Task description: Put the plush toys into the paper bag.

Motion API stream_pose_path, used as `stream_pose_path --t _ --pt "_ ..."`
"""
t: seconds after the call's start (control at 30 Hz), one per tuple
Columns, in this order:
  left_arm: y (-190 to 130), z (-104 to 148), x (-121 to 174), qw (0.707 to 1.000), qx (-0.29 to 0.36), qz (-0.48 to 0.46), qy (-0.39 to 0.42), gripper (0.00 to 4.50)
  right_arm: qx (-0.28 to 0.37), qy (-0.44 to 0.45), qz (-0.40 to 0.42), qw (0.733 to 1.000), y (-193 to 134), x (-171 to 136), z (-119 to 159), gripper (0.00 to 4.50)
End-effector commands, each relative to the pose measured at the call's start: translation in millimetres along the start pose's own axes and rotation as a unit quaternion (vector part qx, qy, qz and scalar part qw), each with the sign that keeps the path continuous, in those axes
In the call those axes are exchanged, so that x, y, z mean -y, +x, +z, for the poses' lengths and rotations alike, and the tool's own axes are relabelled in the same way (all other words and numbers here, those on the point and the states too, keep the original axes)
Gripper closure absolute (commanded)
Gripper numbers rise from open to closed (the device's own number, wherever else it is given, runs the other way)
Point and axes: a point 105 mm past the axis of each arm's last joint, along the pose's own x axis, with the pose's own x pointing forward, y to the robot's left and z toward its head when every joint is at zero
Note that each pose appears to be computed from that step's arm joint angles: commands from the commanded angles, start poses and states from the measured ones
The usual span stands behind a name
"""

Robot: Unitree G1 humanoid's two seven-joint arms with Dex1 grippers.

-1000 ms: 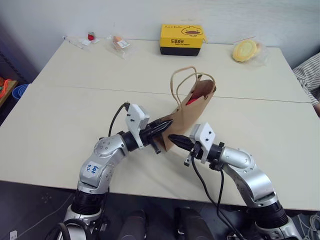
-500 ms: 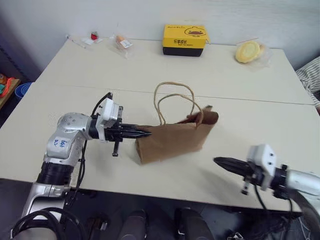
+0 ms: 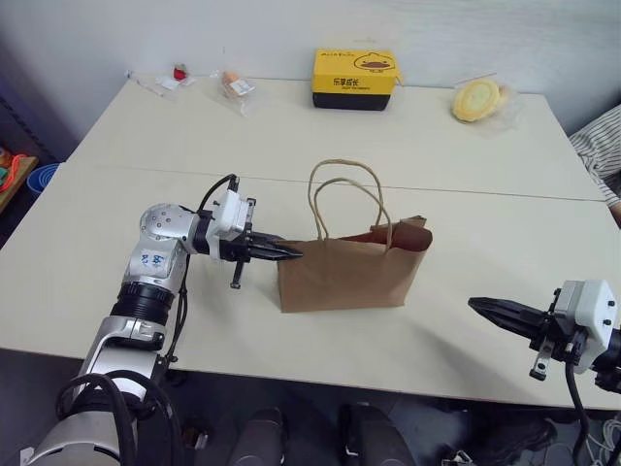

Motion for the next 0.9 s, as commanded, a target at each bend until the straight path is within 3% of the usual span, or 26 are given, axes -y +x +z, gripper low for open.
stream_pose_path --t 0.03,0.13,0.43,0.47,0.5,0.7,0.9 --pt "-5.2 9.5 0.2 1.000 -0.001 -0.016 0.008 4.06 0.025 0.010 -0.002 1.000 1.5 1.1 7.3 4.50" --pt "-16.5 18.6 8.0 1.000 -0.004 -0.007 0.011 3.27 0.058 0.019 -0.016 0.998 6.3 7.6 18.3 3.90" --pt "-60.2 8.0 22.8 0.988 -0.055 0.140 -0.017 0.30 0.065 -0.025 0.001 0.998 8.9 18.0 26.0 0.66" --pt "-67.5 4.9 26.0 0.984 -0.065 0.162 -0.024 0.01 0.069 -0.033 0.006 0.997 10.6 21.0 27.6 0.29" --pt "-74.0 2.0 30.1 0.980 -0.074 0.182 -0.033 0.00 0.071 -0.038 0.012 0.997 12.0 23.5 28.0 0.04" --pt "-102.3 -3.1 59.0 0.958 -0.118 0.255 -0.056 0.00 0.061 -0.061 0.046 0.995 12.2 40.1 24.3 0.04" --pt "-108.6 -2.0 74.9 0.949 -0.140 0.278 -0.057 0.00 0.049 -0.061 0.056 0.995 13.6 54.6 10.9 0.04"
